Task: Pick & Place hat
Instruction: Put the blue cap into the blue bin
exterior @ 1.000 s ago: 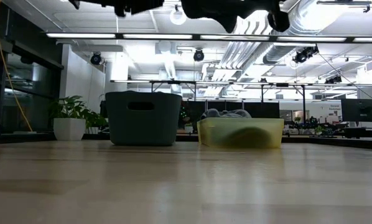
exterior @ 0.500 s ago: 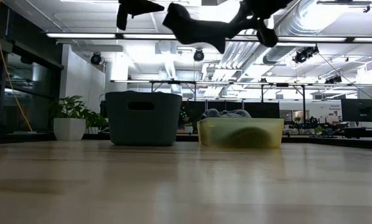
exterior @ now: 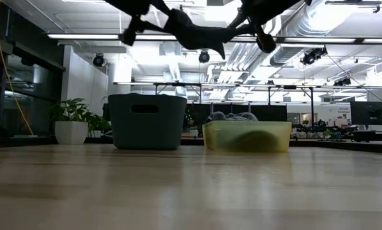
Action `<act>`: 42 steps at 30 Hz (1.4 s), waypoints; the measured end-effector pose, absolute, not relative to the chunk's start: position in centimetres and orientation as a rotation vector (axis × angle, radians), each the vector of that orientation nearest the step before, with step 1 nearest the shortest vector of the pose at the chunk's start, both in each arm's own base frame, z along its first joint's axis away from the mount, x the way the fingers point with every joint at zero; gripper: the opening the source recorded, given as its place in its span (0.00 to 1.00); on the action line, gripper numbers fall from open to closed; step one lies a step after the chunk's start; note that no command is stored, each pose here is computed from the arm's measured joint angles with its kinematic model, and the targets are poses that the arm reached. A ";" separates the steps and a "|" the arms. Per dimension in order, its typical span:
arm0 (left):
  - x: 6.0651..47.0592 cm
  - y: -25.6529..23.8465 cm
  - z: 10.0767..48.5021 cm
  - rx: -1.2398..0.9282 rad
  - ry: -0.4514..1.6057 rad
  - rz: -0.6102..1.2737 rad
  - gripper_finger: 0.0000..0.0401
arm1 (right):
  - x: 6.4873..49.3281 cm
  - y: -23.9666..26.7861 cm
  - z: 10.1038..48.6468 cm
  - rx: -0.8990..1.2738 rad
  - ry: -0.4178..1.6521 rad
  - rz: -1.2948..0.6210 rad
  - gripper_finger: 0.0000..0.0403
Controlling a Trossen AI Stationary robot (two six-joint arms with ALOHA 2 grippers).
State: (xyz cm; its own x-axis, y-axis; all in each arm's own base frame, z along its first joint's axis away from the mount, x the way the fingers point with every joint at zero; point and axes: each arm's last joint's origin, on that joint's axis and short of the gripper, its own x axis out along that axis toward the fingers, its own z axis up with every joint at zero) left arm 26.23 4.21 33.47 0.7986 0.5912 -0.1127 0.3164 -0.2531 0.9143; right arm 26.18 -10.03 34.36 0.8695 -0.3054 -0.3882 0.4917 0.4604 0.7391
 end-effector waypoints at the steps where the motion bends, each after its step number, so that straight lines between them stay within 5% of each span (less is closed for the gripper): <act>1: 26.5 4.3 33.3 1.857 0.701 0.319 0.44 | 26.1 -10.1 34.4 0.980 0.213 -0.493 0.02; 13: 27.3 3.0 34.6 1.856 0.646 0.373 0.44 | 25.4 -12.4 34.4 0.996 0.145 -0.568 0.02; 42: 28.5 3.3 33.1 1.871 0.767 0.371 0.44 | 29.4 -9.5 33.4 1.019 0.157 -0.376 0.02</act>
State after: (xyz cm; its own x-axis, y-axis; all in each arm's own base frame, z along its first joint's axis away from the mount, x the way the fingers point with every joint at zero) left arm 28.46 3.28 33.14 0.7483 0.6573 -0.0894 0.3380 -0.2618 0.9040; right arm 29.41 -9.53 33.44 0.9250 -0.2324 -0.3007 0.3773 0.4672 0.7996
